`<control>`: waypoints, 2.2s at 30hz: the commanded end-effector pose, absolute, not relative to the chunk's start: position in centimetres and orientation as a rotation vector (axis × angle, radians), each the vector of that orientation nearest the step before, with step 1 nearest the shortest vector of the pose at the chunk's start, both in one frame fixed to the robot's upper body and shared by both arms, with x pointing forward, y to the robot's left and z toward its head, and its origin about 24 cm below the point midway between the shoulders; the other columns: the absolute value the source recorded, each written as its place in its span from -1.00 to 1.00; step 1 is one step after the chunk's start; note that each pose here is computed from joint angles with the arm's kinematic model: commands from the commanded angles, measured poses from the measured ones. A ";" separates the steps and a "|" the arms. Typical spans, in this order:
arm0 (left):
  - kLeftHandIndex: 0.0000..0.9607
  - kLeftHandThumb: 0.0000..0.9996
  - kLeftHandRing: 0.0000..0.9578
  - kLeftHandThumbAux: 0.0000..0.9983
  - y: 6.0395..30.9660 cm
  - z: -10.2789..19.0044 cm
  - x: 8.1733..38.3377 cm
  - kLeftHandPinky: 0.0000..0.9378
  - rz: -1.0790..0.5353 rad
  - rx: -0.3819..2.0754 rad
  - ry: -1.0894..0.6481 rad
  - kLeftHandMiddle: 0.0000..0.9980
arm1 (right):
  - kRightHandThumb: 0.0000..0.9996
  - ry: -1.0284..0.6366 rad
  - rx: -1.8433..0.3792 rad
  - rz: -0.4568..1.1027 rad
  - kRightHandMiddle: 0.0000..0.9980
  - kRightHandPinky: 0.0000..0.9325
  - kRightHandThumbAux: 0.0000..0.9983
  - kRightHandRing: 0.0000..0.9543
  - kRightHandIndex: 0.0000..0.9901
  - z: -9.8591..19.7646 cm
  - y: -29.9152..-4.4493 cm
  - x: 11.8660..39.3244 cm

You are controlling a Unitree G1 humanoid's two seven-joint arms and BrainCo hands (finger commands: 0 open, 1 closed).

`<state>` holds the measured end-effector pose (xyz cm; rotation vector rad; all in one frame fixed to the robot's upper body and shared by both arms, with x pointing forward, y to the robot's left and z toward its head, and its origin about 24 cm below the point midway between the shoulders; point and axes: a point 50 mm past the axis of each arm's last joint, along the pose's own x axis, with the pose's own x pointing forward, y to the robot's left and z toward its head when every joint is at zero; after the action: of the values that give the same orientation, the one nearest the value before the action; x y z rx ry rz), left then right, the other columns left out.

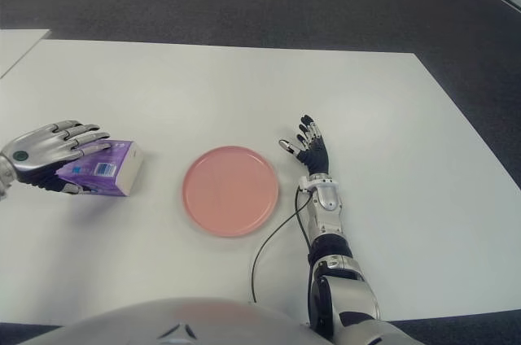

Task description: Put the tissue paper into the plate.

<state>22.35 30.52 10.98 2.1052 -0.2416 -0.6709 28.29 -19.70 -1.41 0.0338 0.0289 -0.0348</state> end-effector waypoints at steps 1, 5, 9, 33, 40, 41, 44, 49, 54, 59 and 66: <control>-1.00 -0.41 -1.00 -0.56 30.3 10.4 22.2 -1.00 -0.670 2.104 -0.230 -1.00 | -1.00 0.211 0.051 -0.056 -1.00 -0.91 0.72 -1.00 -1.00 -4.9 -19.9 25.7; -1.00 -0.38 -1.00 -0.57 30.3 10.2 22.0 -1.00 -0.671 2.104 -0.217 -1.00 | -1.00 0.216 0.050 -0.055 -1.00 -0.91 0.72 -1.00 -1.00 -4.8 -20.0 25.7; -1.00 -0.36 -1.00 -0.58 30.2 10.0 21.9 -1.00 -0.677 2.107 -0.213 -1.00 | -1.00 0.225 0.061 -0.056 -1.00 -0.91 0.72 -1.00 -1.00 -4.8 -20.0 25.8; -1.00 -0.37 -1.00 -0.57 30.3 6.7 22.7 -1.00 -0.710 2.080 -0.201 -1.00 | -1.00 0.213 0.044 -0.046 -1.00 -0.90 0.69 -1.00 -1.00 -4.7 -20.2 25.6; -1.00 -0.39 -1.00 -0.58 29.9 6.1 22.9 -1.00 -0.716 2.067 -0.216 -1.00 | -1.00 0.220 0.069 -0.045 -0.99 -0.90 0.67 -1.00 -0.99 -4.7 -20.4 25.7; -1.00 -0.39 -1.00 -0.58 29.9 6.0 22.9 -1.00 -0.716 2.064 -0.218 -1.00 | -1.00 0.221 0.067 -0.045 -0.99 -0.90 0.67 -1.00 -0.99 -4.6 -20.4 25.7; -1.00 -0.39 -1.00 -0.58 29.8 5.9 23.0 -1.00 -0.713 2.055 -0.224 -1.00 | -1.00 0.217 0.056 -0.043 -0.99 -0.91 0.65 -1.00 -0.99 -4.5 -20.4 25.6; -1.00 -0.38 -1.00 -0.59 29.6 5.8 23.0 -1.00 -0.714 2.048 -0.230 -1.00 | -1.00 0.212 0.044 -0.041 -1.00 -0.94 0.61 -1.00 -1.00 -4.4 -20.5 25.4; -1.00 -0.36 -1.00 -0.60 29.5 5.5 23.0 -1.00 -0.713 2.046 -0.224 -1.00 | -1.00 0.201 0.038 -0.046 -1.00 -0.94 0.59 -1.00 -1.00 -4.4 -20.5 25.2; -1.00 -0.34 -1.00 -0.61 29.5 5.1 23.1 -1.00 -0.712 2.044 -0.217 -1.00 | -1.00 0.204 0.038 -0.043 -0.99 -0.92 0.57 -1.00 -0.99 -4.4 -20.3 25.2; -1.00 -0.35 -1.00 -0.61 29.6 4.7 23.1 -1.00 -0.715 2.028 -0.200 -1.00 | -1.00 0.214 0.028 -0.039 -1.00 -0.93 0.57 -1.00 -1.00 -4.3 -20.4 25.2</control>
<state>24.01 29.79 6.69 2.0520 -0.2523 -0.6242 27.20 -20.40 -1.25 0.0095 0.0392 -0.0239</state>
